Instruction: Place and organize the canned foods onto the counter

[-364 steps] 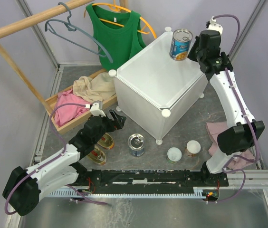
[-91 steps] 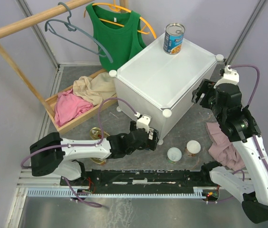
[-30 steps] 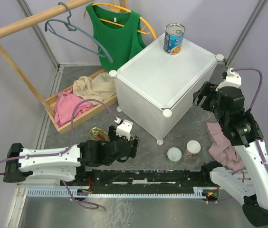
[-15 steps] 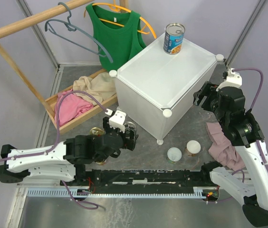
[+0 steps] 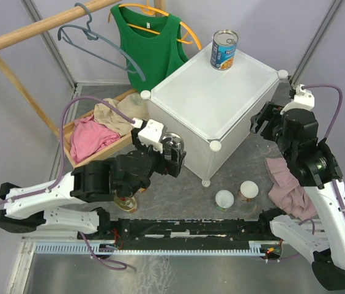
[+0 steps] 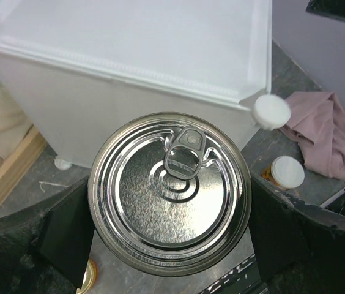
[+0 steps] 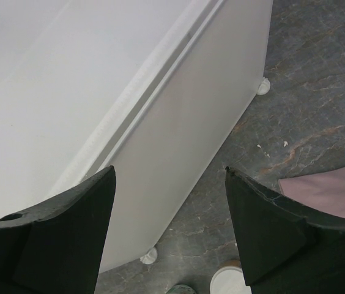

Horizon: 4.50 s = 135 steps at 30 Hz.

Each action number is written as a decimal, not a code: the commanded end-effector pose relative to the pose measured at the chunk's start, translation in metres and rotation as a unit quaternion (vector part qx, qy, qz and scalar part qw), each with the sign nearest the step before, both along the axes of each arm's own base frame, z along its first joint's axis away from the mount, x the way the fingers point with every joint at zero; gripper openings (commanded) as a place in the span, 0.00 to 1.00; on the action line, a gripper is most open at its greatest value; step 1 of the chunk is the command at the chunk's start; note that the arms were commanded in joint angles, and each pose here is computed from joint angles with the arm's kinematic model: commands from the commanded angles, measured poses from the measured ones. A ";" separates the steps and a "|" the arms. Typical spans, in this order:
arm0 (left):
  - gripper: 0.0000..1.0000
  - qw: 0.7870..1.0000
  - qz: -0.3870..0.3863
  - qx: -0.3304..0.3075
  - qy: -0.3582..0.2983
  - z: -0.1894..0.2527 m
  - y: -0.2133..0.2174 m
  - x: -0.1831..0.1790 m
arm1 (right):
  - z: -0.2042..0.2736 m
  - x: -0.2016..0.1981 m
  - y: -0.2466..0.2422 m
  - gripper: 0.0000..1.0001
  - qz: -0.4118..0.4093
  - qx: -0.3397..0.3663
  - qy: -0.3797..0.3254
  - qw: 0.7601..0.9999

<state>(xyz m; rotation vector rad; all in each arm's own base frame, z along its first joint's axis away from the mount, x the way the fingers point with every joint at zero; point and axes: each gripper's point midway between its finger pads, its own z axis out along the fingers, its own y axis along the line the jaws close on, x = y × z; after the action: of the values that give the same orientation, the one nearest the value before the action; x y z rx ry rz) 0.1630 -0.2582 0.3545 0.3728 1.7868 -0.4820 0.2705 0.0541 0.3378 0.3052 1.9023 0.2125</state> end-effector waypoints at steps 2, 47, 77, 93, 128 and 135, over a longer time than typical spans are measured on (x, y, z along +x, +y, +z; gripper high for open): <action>0.03 0.994 0.006 -0.089 -0.061 0.098 -0.005 0.007 | 0.026 0.000 -0.003 0.80 -0.010 0.006 -0.029 1.000; 0.03 0.986 -0.062 -0.104 -0.114 0.181 -0.115 0.111 | 0.057 0.012 -0.001 0.80 -0.011 0.009 -0.056 0.998; 0.03 0.968 -0.159 -0.182 -0.073 0.164 -0.174 0.186 | 0.061 0.018 0.027 1.00 0.084 -0.015 -0.089 0.992; 0.55 0.964 -0.193 -0.171 -0.064 0.143 -0.189 0.181 | 0.046 0.017 0.039 1.00 0.119 -0.015 -0.087 0.989; 0.89 0.955 -0.239 -0.175 -0.025 0.128 -0.200 0.161 | 0.038 0.060 0.085 0.99 0.211 -0.019 -0.186 0.959; 0.89 0.952 -0.248 -0.178 -0.017 0.126 -0.204 0.157 | 0.031 0.069 0.085 0.97 0.205 -0.025 -0.184 0.961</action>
<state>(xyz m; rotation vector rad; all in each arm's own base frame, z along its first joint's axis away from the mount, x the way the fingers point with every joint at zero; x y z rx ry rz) 0.3512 -0.4632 0.4170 0.5985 1.6693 -0.9583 0.3321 0.1357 0.3500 -0.1465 1.6665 0.4655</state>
